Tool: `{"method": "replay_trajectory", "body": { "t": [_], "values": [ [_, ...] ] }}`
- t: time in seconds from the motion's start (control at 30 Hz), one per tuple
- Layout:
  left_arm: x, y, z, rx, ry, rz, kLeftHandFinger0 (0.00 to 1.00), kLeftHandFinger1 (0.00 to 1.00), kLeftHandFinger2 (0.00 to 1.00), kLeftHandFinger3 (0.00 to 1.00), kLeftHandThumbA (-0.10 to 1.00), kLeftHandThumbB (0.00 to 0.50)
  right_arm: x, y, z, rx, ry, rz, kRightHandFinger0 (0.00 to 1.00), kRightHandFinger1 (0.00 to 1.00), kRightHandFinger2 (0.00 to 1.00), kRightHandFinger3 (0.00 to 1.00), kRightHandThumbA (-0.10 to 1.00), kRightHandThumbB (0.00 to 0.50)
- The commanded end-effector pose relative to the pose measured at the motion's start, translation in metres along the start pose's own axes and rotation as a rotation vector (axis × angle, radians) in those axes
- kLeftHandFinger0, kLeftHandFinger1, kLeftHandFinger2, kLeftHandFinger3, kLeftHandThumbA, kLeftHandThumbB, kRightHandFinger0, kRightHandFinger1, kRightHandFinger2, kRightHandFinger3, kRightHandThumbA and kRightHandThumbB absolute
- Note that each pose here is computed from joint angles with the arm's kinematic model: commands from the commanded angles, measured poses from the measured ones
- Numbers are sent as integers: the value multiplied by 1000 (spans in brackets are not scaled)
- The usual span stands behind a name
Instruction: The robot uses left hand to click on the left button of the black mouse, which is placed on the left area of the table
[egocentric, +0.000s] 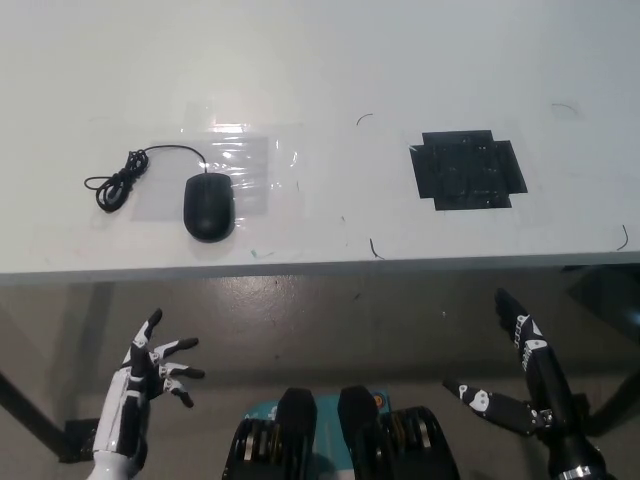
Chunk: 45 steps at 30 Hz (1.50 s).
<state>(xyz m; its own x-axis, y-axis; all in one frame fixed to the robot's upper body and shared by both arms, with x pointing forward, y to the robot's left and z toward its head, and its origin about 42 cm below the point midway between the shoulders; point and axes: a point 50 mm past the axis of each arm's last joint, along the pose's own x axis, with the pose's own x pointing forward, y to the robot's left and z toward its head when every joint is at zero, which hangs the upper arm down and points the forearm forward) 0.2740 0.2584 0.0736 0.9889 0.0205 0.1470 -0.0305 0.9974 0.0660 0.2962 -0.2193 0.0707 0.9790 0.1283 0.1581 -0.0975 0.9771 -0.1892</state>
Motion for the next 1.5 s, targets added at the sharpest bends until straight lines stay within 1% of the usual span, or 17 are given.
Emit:
{"method": "replay_trajectory", "body": {
  "t": [0.0, 0.13, 0.3, 0.4, 0.47, 0.57, 0.63, 0.7, 0.8, 0.87, 1.0, 1.07, 1.1, 1.23, 1.33, 1.4, 1.47],
  "values": [
    [7, 2, 9, -121, -56, -1, 236, 376, 587, 1000, 1000, 162, 9, -5, 11, -20, -90, -6, 1000, 1000, 1000, 1000, 1000, 96],
    [12, 3, 16, -85, -71, -20, 224, 363, 566, 1000, 1000, 123, 14, -6, 14, -30, -94, -11, 1000, 1000, 1000, 1000, 1000, 113],
    [13, 12, 45, -117, -94, -54, 216, 351, 560, 1000, 1000, 131, 17, -5, 15, -37, -99, 0, 1000, 1000, 1000, 1000, 1000, 103],
    [17, 19, 74, -117, -125, -78, 208, 340, 560, 1000, 1000, 165, 17, -5, 15, -38, -102, -1, 1000, 1000, 1000, 1000, 1000, 103],
    [24, 32, 98, -136, -176, -165, 113, 246, 485, 1000, 1000, 198, 17, -4, 14, -39, -103, 1, 1000, 1000, 1000, 1000, 1000, 99],
    [31, 41, 120, -109, -221, -241, 92, 217, 456, 1000, 1000, 226, 17, -5, 15, -35, -101, 0, 1000, 1000, 1000, 1000, 1000, 108],
    [45, 52, 150, -51, -257, -364, 86, 204, 437, 1000, 1000, 299, 17, -4, 15, -40, -99, -5, 1000, 1000, 1000, 1000, 1000, 111],
    [68, 64, 188, 26, -260, -494, 105, 225, 450, 1000, 1000, 327, 16, -6, 15, -37, -97, -8, 1000, 1000, 1000, 1000, 1000, 124],
    [89, 79, 224, 73, -164, -595, 103, 251, 504, 1000, 1000, 302, 15, -8, 14, -41, -97, -5, 1000, 1000, 1000, 1000, 1000, 121],
    [110, 93, 256, 125, -97, -684, 100, 250, 494, 1000, 1000, 301, 15, -10, 15, -46, -99, -4, 1000, 1000, 1000, 1000, 1000, 120],
    [153, 114, 317, 292, 13, -804, 1, 160, 413, 1000, 1000, 256, 14, -12, 15, -50, -92, -7, 1000, 1000, 1000, 1000, 1000, 126],
    [181, 121, 341, 319, 67, -836, 0, 128, 410, 1000, 1000, 272, 13, -14, 15, -58, -85, -4, 1000, 1000, 1000, 1000, 1000, 119],
    [186, 122, 345, 324, 76, -839, 0, 128, 411, 1000, 1000, 273, 13, -14, 15, -58, -85, -5, 1000, 1000, 1000, 1000, 1000, 119],
    [227, 122, 365, 435, 172, -853, 0, 111, 417, 1000, 1000, 364, 11, -13, 13, -53, -87, -8, 1000, 1000, 1000, 1000, 1000, 108],
    [252, 113, 370, 516, 240, -858, 0, 124, 433, 1000, 1000, 364, 6, -12, 10, -49, -73, -14, 1000, 1000, 1000, 1000, 1000, 134],
    [267, 106, 371, 579, 305, -882, 10, 183, 507, 1000, 1000, 350, 1, -11, 9, -43, -69, -16, 1000, 1000, 1000, 1000, 1000, 129],
    [276, 101, 372, 625, 364, -915, 1, 159, 511, 1000, 1000, 354, -1, -11, 9, -45, -64, -17, 1000, 1000, 1000, 1000, 1000, 129]
  ]
}}
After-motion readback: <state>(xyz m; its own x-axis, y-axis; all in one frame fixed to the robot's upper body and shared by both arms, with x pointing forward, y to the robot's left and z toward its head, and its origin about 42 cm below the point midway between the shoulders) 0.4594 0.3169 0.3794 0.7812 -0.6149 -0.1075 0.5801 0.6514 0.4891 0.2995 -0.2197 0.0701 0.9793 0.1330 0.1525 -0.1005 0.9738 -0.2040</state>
